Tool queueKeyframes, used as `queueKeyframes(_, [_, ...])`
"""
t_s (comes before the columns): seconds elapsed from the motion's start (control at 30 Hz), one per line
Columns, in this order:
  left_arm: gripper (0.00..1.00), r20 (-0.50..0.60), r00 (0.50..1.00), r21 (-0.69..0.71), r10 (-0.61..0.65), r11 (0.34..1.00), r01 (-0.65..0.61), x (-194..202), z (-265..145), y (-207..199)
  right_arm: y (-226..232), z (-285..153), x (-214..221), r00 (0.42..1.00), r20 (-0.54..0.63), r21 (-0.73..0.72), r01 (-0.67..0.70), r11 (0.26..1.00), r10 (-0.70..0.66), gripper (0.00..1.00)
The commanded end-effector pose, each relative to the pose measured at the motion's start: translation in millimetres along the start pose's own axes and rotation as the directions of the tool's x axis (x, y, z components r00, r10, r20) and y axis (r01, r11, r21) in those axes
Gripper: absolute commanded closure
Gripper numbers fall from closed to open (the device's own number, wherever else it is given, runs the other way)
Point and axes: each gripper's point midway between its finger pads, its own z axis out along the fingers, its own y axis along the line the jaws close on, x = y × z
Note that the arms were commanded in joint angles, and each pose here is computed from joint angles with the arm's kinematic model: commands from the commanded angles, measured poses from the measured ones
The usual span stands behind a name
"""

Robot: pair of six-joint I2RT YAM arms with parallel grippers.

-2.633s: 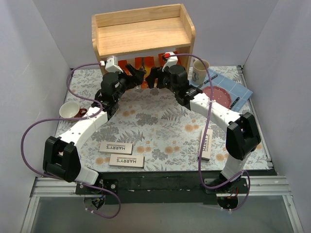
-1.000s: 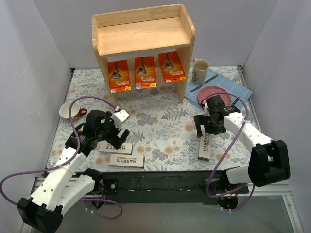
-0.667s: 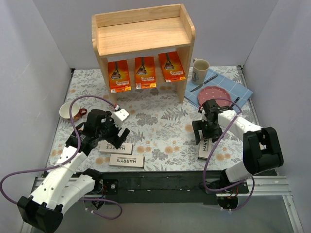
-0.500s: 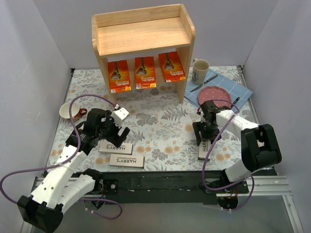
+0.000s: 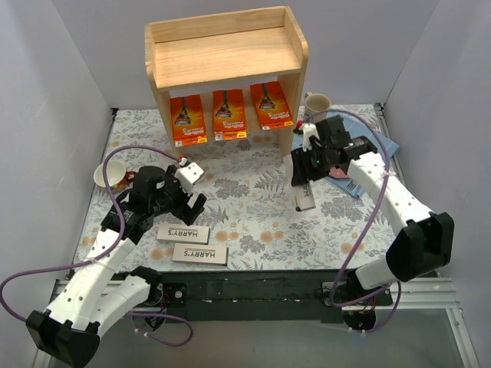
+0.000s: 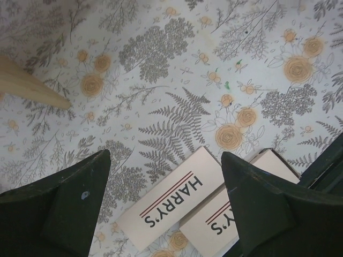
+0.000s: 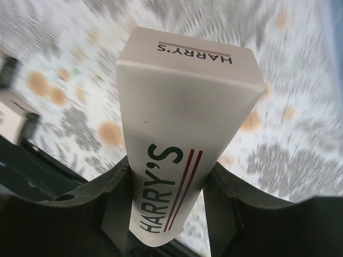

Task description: Place and organize the shaving razors onto the shelf

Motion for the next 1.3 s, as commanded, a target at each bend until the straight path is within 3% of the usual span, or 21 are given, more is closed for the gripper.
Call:
queueKeyframes(0.0, [0.16, 0.113, 0.993, 0.044, 0.032, 0.998, -0.038, -36, -7, -5, 61, -92, -99, 0.919, 0.357, -0.112, 0.221, 0.969, -0.169, 0.53])
queueKeyframes(0.07, [0.16, 0.119, 0.992, 0.047, 0.031, 0.998, -0.037, -40, -5, -4, 78, -121, -131, 0.866, 0.46, -0.116, 0.281, 0.953, -0.199, 0.53])
queueKeyframes(0.1, [0.16, 0.127, 0.991, 0.044, 0.032, 0.998, -0.038, -42, -4, -3, 92, -160, -161, 0.791, 0.569, -0.087, 0.329, 0.94, -0.224, 0.52])
queueKeyframes(0.17, [0.16, 0.131, 0.991, 0.05, 0.028, 0.998, -0.035, -45, -1, -2, 99, -181, -191, 0.74, 0.634, -0.072, 0.346, 0.935, -0.225, 0.52])
queueKeyframes(0.2, [0.16, 0.142, 0.99, 0.051, 0.023, 0.998, -0.031, -48, 0, -2, 112, -220, -214, 0.649, 0.721, -0.034, 0.383, 0.923, -0.243, 0.51])
queueKeyframes(0.27, [0.16, 0.153, 0.988, 0.057, 0.021, 0.998, -0.03, -51, 2, -2, 115, -230, -238, 0.599, 0.763, -0.015, 0.389, 0.921, -0.241, 0.5])
queueKeyframes(0.3, [0.16, 0.15, 0.989, 0.069, 0.016, 0.997, -0.027, -51, 5, -4, 119, -247, -254, 0.526, 0.812, 0.022, 0.406, 0.914, -0.253, 0.48])
queueKeyframes(0.53, [0.16, 0.164, 0.986, 0.093, -0.017, 0.996, 0.002, -64, 3, -6, 108, -219, -324, 0.457, 0.867, 0.039, 0.339, 0.94, -0.201, 0.47])
queueKeyframes(0.8, [0.17, 0.145, 0.988, 0.108, -0.05, 0.994, 0.034, -60, 2, -9, 82, -201, -370, 0.346, 0.916, 0.121, 0.245, 0.962, -0.204, 0.42])
queueKeyframes(1.03, [0.17, 0.149, 0.987, 0.099, -0.063, 0.994, 0.048, -62, 3, -5, 57, -173, -390, 0.353, 0.914, 0.161, 0.134, 0.978, -0.199, 0.37])
queueKeyframes(1.13, [0.18, 0.178, 0.982, 0.105, -0.063, 0.993, 0.045, -75, 2, -3, 51, -165, -393, 0.358, 0.911, 0.185, 0.094, 0.978, -0.207, 0.32])
queueKeyframes(1.17, [0.2, 0.203, 0.978, 0.106, -0.056, 0.994, 0.035, -85, 2, -2, 52, -165, -393, 0.354, 0.913, 0.179, 0.093, 0.979, -0.201, 0.25])
queueKeyframes(1.27, [0.22, 0.345, 0.936, 0.104, -0.065, 0.994, 0.031, -149, -17, 7, 63, -187, -399, 0.296, 0.94, 0.15, 0.093, 0.984, -0.171, 0.16])
